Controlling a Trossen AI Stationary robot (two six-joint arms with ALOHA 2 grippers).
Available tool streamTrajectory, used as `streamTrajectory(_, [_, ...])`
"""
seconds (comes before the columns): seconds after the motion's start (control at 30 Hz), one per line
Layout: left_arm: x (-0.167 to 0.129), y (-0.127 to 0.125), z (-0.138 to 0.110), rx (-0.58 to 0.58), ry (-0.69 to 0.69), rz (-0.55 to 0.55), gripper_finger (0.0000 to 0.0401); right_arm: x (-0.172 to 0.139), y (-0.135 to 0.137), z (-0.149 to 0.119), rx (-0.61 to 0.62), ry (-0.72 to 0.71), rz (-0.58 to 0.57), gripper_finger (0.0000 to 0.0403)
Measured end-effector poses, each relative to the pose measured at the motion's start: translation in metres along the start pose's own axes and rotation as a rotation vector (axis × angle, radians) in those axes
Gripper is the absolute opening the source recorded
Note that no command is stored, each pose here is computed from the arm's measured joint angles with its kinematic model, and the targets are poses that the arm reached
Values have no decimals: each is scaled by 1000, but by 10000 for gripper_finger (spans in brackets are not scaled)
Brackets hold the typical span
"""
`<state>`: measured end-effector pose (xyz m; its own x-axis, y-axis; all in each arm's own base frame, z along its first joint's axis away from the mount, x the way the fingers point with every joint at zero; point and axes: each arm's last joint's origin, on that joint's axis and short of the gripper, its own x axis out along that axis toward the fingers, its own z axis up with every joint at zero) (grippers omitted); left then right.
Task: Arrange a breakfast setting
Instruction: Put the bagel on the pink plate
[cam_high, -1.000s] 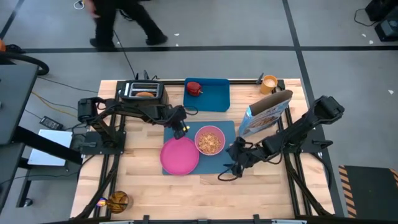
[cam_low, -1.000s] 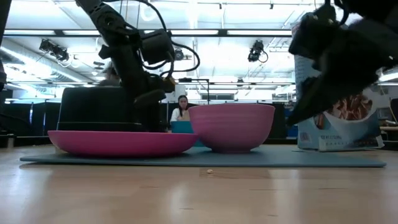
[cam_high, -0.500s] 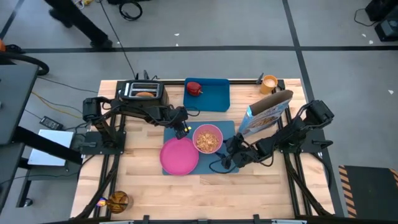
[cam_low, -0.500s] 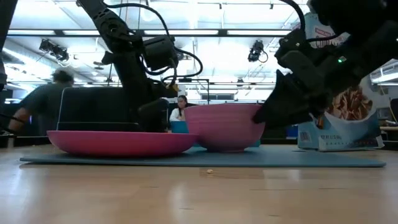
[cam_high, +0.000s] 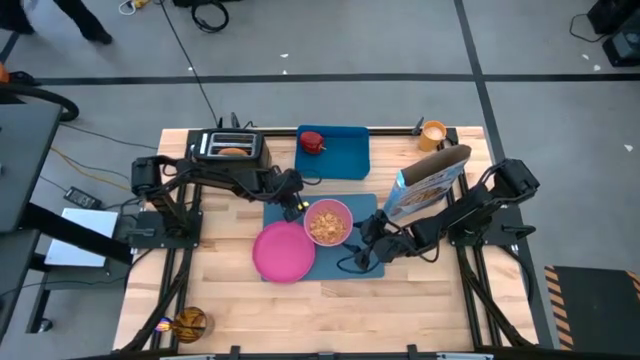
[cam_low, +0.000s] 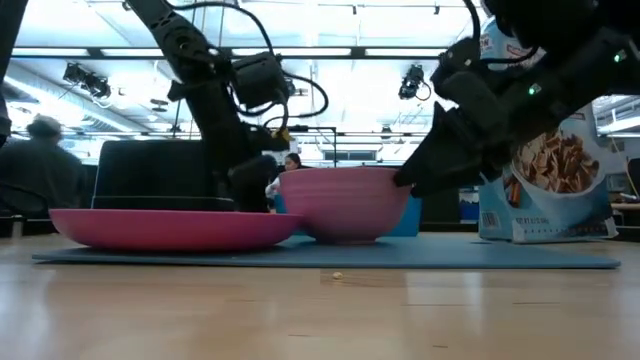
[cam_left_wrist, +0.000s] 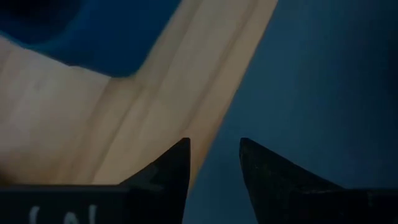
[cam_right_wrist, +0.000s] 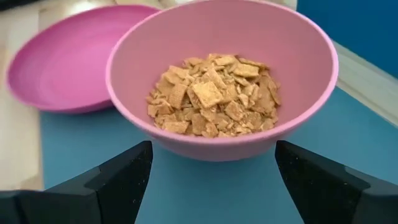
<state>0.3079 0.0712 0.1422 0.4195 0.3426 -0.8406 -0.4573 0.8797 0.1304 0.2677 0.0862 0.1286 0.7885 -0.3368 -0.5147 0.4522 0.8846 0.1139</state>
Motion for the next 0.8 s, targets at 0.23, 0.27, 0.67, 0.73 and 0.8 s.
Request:
streamTrajectory(0.23, [-47,-6,9,36,72,-8,148,-17,2,5,-148,96,130,348])
streamTrajectory(0.27, [-54,-9,8,46,79,-15,148,-19,1,2,-167,128,132,348])
streamTrajectory(0.67, [-141,-68,-16,67,-47,-224,148,-24,-6,0,-205,195,96,348])
streamTrajectory(0.73, [-162,-79,-18,107,-79,-291,148,-28,-7,6,-206,190,123,348])
streamTrajectory(0.8, [-184,-87,-18,147,-129,-333,148,-36,-8,11,-226,188,160,348])
